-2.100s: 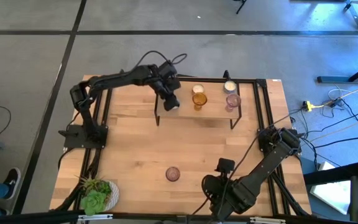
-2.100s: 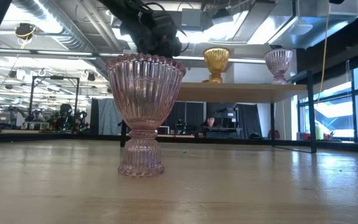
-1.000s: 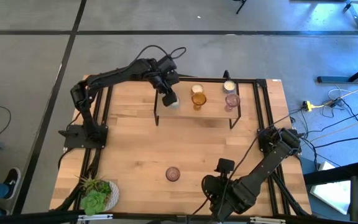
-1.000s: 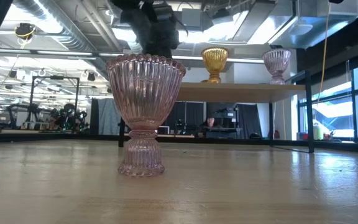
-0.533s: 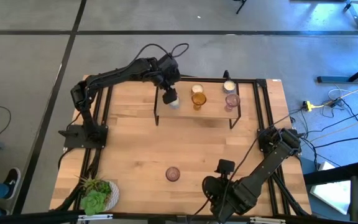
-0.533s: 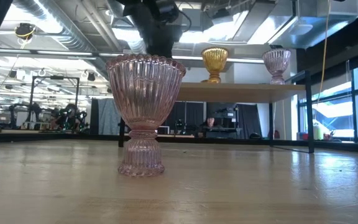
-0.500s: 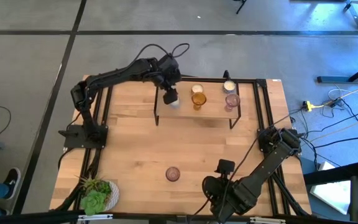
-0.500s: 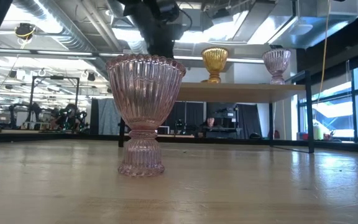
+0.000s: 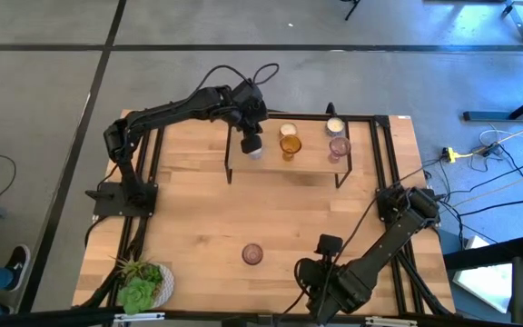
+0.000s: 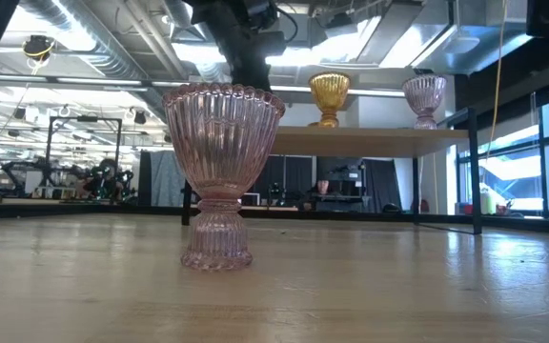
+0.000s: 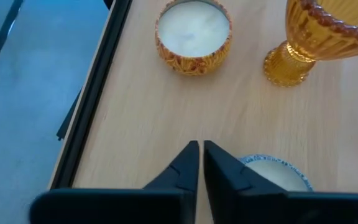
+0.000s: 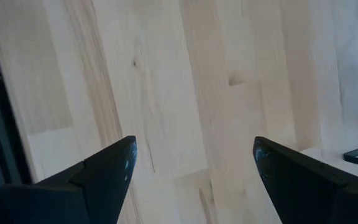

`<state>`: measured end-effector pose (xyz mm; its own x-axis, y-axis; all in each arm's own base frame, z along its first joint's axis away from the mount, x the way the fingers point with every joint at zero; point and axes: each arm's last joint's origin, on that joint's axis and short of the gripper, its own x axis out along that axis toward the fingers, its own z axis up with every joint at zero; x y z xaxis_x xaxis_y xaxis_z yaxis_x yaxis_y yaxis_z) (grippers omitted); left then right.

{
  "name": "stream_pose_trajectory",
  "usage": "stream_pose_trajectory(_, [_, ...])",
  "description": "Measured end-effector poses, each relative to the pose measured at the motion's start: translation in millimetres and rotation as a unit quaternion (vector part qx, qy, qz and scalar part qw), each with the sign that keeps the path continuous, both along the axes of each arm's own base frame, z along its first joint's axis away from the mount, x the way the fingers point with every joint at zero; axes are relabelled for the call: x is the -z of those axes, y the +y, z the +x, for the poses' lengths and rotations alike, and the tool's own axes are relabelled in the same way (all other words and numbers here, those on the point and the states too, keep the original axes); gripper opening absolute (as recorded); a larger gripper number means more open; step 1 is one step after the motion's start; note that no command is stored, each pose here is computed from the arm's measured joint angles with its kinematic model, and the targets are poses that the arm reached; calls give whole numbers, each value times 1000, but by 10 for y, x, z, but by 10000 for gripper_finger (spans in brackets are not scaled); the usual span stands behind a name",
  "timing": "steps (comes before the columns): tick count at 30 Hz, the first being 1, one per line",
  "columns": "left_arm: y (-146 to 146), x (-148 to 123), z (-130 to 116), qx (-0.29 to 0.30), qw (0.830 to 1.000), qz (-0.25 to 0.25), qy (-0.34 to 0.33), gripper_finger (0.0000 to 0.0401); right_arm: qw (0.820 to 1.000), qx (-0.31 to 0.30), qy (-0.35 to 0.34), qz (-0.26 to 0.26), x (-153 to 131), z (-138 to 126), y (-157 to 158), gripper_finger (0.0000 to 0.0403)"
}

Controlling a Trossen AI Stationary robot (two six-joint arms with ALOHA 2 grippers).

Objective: Pick & Place candle stick holders
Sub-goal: Put the light blue candle on the shelf

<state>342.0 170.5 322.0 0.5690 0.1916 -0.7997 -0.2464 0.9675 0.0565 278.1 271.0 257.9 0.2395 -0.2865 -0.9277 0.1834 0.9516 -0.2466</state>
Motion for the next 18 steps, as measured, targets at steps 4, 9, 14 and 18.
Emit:
stream_pose_trajectory(4, [-12, 3, 1, 6, 1000, 0, 3, 2, 1000, 0, -4, 4, -1, 7, 7, 323])
stream_pose_trajectory(9, [-26, 72, -1, 9, 1000, -3, 13, 2, 1000, -6, -11, 11, 0, 24, 24, 308])
stream_pose_trajectory(14, [-43, 167, -5, 16, 1000, -6, 26, 2, 1000, -15, -18, 18, -1, 40, 41, 293])
stream_pose_trajectory(18, [-60, 161, 12, 22, 1000, -8, 19, 2, 1000, -16, -19, 19, -1, 44, 45, 285])
